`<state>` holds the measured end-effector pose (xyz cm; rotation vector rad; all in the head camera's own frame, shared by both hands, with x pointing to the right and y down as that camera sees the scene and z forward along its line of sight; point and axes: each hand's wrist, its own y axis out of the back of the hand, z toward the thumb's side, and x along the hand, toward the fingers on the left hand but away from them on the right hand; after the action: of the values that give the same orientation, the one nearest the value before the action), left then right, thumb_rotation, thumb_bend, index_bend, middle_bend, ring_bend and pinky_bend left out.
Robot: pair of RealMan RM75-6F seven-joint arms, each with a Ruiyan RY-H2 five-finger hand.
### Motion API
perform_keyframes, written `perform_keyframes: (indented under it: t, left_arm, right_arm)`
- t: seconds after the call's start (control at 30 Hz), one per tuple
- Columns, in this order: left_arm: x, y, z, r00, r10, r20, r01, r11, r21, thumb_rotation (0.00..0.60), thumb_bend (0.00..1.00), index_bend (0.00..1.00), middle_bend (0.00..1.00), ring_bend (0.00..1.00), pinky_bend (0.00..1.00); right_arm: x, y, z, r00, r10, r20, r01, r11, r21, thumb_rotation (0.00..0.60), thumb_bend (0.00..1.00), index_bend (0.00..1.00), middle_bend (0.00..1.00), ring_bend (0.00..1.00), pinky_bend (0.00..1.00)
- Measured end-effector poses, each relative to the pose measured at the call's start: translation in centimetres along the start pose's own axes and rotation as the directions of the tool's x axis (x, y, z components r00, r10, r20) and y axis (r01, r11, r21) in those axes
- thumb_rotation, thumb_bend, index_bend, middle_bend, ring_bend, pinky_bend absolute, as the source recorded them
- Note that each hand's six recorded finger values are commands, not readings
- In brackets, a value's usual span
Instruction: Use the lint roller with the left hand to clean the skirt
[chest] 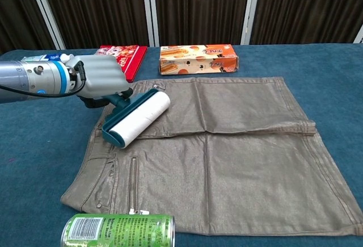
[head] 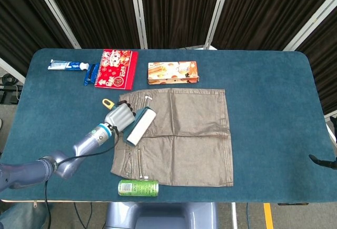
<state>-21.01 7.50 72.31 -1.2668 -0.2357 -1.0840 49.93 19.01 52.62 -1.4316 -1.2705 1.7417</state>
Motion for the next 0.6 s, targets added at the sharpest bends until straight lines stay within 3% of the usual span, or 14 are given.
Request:
perform_keyframes:
  t: [0.17,0.37,0.6]
  left_arm:
    - [-0.3,-0.1,-0.8,1.000,0.012,-0.015,-0.012,1.000,0.000,0.600,0.82,0.60,0.46,0.36,0.42]
    - [0.1,1.2,0.4,0.999,0.043,0.011,-0.043,0.999,0.011,0.600,0.82,0.60,0.46,0.36,0.42]
    - [1.0,4.5,3.3,0.992,0.110,0.069,-0.111,0.994,0.022,0.600,0.82,0.60,0.46,0.36,0.42]
  right_arm:
    - [0.0,0.0,0.2,1.000,0.000,-0.007,0.000,1.000,-0.001,0.600,0.00,0.00,0.00,0.00,0.00]
    - [-0.1,0.1,0.1,1.000,-0.001,-0.003,0.001,1.000,-0.007,0.600,0.00,0.00,0.00,0.00,0.00]
    - [-0.1,0.3,-0.2,1.000,-0.005,0.001,0.005,1.000,-0.014,0.600,0.00,0.00,0.00,0.00,0.00]
